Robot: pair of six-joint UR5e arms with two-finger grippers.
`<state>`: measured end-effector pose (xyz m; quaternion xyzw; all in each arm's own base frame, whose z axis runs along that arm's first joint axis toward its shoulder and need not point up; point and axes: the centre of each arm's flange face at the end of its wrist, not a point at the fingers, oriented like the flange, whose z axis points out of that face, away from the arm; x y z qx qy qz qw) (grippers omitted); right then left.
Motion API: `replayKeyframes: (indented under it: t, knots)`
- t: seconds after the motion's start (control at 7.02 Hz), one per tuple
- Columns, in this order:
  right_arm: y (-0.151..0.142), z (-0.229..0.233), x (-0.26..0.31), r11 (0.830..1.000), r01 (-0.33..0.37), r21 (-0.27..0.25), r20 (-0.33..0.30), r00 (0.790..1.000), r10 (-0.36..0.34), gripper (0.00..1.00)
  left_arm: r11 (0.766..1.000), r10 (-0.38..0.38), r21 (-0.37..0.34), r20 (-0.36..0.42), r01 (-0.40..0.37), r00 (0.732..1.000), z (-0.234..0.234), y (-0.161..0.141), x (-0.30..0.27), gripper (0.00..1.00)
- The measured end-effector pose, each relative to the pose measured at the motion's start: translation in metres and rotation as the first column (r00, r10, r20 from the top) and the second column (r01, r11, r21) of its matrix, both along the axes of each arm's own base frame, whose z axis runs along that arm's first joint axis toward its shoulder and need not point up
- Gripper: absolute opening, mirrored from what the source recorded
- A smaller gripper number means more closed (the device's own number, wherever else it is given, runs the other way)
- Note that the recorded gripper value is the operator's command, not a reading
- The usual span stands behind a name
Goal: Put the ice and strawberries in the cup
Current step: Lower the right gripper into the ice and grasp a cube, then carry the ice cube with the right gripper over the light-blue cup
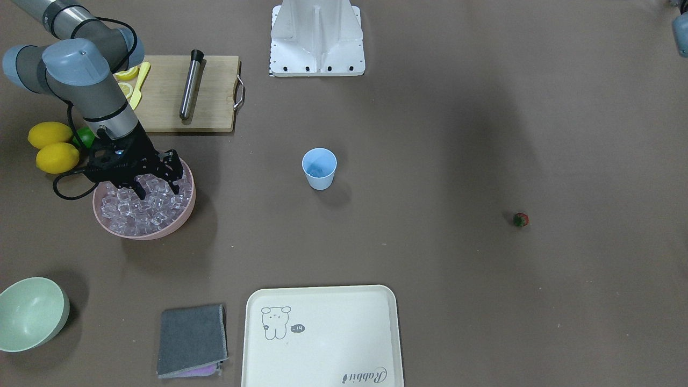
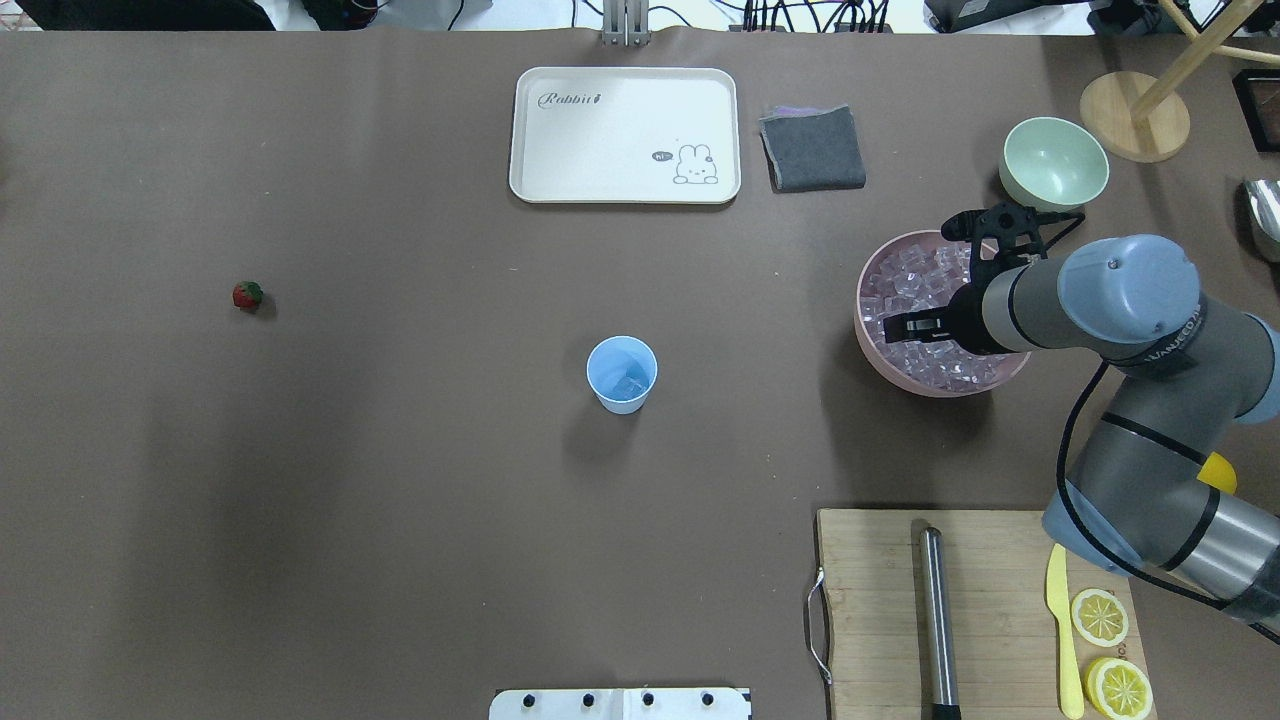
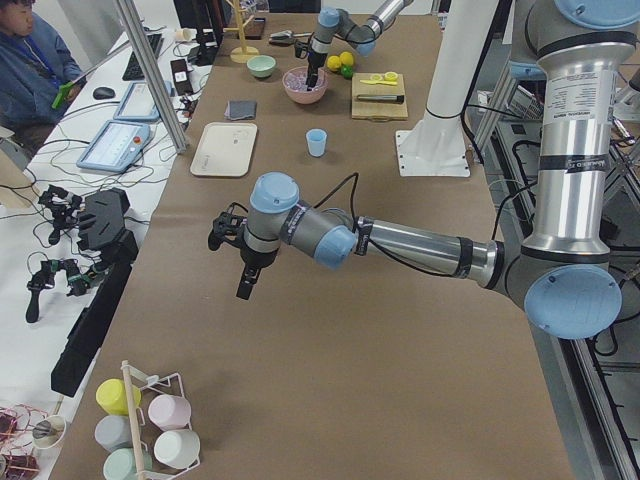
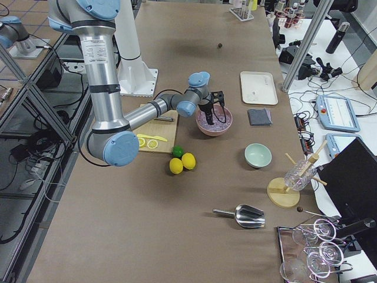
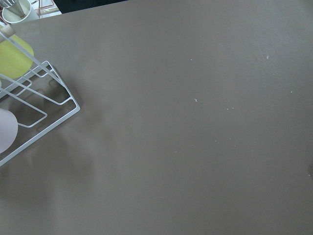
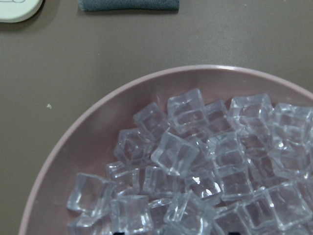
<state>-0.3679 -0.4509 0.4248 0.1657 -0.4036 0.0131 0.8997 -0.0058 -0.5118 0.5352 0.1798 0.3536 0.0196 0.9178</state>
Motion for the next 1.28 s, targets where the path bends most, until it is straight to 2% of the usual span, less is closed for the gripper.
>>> replayKeyframes:
  t: [0.14,0.85,1.28]
  knots:
    - [0.0,-0.001,-0.001,1.0,0.002,0.002,0.001,1.0,-0.002,0.0,1.0,0.0,0.001,0.0,0.0,1.0,-0.001,0.0,0.0,0.98]
    - [-0.015,-0.012,0.021,1.0,-0.01,-0.005,0.03,0.999,0.01,0.0,1.0,0.001,-0.005,0.0,-0.001,1.0,0.002,0.0,0.001,0.98]
    - [-0.023,-0.04,0.04,1.0,-0.011,0.009,0.086,0.996,0.011,0.0,1.0,0.002,-0.008,-0.001,-0.002,1.0,0.003,0.0,0.002,0.98]
